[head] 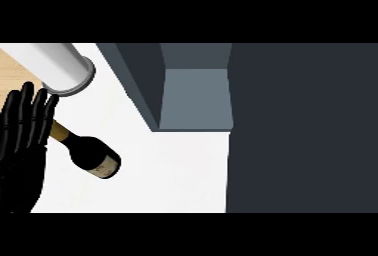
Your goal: Pick up the wine, place it into the cabinet and close the cabinet
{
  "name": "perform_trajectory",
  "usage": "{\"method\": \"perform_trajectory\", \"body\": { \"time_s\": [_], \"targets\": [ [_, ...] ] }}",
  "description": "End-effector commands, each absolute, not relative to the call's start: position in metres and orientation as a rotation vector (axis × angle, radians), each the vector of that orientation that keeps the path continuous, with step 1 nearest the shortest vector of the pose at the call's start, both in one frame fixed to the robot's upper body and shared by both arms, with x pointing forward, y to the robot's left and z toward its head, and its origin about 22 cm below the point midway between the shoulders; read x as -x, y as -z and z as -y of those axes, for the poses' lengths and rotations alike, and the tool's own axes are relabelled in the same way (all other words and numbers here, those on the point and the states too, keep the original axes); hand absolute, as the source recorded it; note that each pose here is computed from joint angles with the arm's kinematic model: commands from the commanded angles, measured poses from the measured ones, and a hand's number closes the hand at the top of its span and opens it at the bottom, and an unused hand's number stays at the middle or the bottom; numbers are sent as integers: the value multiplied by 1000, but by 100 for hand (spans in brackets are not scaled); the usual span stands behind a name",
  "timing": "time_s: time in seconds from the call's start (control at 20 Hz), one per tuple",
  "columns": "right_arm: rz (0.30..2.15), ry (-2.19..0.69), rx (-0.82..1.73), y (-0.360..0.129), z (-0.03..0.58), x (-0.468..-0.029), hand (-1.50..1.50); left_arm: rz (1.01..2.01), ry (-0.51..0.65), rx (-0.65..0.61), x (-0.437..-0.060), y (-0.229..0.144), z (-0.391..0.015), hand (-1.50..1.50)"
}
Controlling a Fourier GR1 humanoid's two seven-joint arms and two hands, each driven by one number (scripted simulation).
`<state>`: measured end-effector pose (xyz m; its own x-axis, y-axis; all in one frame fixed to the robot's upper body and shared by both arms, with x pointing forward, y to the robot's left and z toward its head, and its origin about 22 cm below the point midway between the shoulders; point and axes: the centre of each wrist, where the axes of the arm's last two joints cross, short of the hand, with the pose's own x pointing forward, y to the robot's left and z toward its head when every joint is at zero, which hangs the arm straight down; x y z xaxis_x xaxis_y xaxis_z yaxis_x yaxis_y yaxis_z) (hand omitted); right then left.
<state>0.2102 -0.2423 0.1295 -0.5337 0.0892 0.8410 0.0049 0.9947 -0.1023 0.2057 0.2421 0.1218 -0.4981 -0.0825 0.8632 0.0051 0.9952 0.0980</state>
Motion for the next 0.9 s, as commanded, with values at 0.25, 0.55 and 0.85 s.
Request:
{"method": "perform_trajectory", "body": {
  "time_s": [0.25, 0.55, 0.85],
  "targets": [
    [2111, -76, 35, -125, 234, -175, -150, 1932, 247, 334, -267, -145, -255, -150],
    [1954, -303, -349, -133, 224, -153, -150, 1668, 146, 553, -272, -157, -238, -150],
    [1949, -298, -302, -168, 230, -111, -150, 1629, 142, 570, -236, -200, -234, -150]
  ]
}}
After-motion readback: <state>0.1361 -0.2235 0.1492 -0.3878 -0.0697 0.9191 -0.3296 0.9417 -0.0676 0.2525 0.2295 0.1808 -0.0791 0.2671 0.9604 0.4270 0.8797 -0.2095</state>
